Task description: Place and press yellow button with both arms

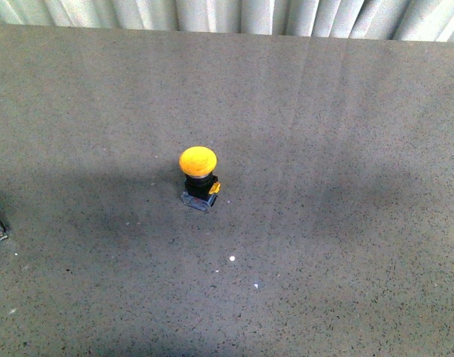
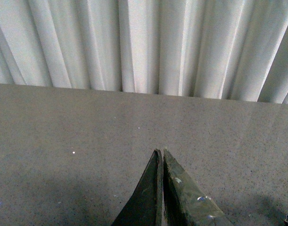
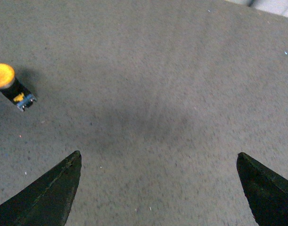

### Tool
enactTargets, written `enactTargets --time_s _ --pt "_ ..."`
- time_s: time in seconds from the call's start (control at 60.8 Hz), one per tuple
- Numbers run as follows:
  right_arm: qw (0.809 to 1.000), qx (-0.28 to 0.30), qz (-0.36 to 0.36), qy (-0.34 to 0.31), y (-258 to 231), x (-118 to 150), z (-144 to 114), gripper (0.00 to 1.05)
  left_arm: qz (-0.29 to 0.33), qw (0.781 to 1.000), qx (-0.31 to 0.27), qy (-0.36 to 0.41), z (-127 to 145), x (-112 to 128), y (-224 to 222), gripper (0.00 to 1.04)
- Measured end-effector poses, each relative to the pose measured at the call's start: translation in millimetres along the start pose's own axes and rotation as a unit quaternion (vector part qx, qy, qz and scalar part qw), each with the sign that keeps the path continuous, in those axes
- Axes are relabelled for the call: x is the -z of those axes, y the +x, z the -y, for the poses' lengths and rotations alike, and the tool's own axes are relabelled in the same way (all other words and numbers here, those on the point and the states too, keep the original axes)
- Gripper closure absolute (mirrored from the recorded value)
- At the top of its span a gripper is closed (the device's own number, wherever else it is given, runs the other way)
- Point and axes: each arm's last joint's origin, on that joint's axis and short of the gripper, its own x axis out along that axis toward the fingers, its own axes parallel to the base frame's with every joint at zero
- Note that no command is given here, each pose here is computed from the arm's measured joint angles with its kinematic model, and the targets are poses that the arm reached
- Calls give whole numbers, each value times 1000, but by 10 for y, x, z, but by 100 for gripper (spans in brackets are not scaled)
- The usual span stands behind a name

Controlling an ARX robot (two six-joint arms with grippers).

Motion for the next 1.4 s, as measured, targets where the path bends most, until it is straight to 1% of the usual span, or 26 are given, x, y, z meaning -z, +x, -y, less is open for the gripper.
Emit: enactTargets --time_s 0.132,0.23,0.28,0.313,0.395,0.477,0.543,0.559,0.576,0.675,0.708,0.856,1.086,1.201,1.284,1.399 --pt "999 -39 -24 -27 384 -288 -232 9 4 1000 0 0 0 -20 -49 103" --pt "995 -68 -48 -50 643 -445 -470 9 5 1000 0 0 0 -28 -82 103" --pt "993 -82 -60 -66 785 -533 -643 9 5 1000 0 0 0 -32 -103 103" --pt "991 -90 -63 -73 844 -578 -730 11 6 1000 0 0 0 -35 -113 103" --pt "988 -102 -70 -92 994 -692 -964 26 7 1000 0 0 0 -39 -139 103" --pt "986 -112 -75 -101 1092 -751 -1121 37 7 1000 0 0 0 -41 -159 103" --pt "984 -113 -85 -105 1213 -774 -1271 54 8 1000 0 0 0 -43 -182 103" --pt "984 -114 -86 -105 1218 -775 -1277 55 8 1000 0 0 0 -44 -184 103" --pt "984 -115 -89 -106 1244 -770 -1308 59 8 1000 0 0 0 -43 -189 103" --pt "983 -117 -101 -103 1324 -736 -1385 75 8 1000 0 0 0 -43 -209 103" --pt "982 -117 -103 -102 1341 -725 -1396 78 8 1000 0 0 0 -43 -214 103" --pt "981 -122 -121 -94 1436 -662 -1459 103 8 1000 0 0 0 -42 -242 103" --pt "975 -153 -146 -65 1503 -621 -1527 103 8 1000 0 0 0 -38 -274 103" --pt "974 -158 -154 -57 1524 -597 -1552 103 -10 1000 0 0 0 8 -341 103" --pt "973 -160 -161 -52 1537 -576 -1562 103 1 1000 0 0 0 -2 -377 103" --pt "971 -163 -166 -47 1545 -562 -1572 103 -2 1000 -1 0 -2 3 -378 103"
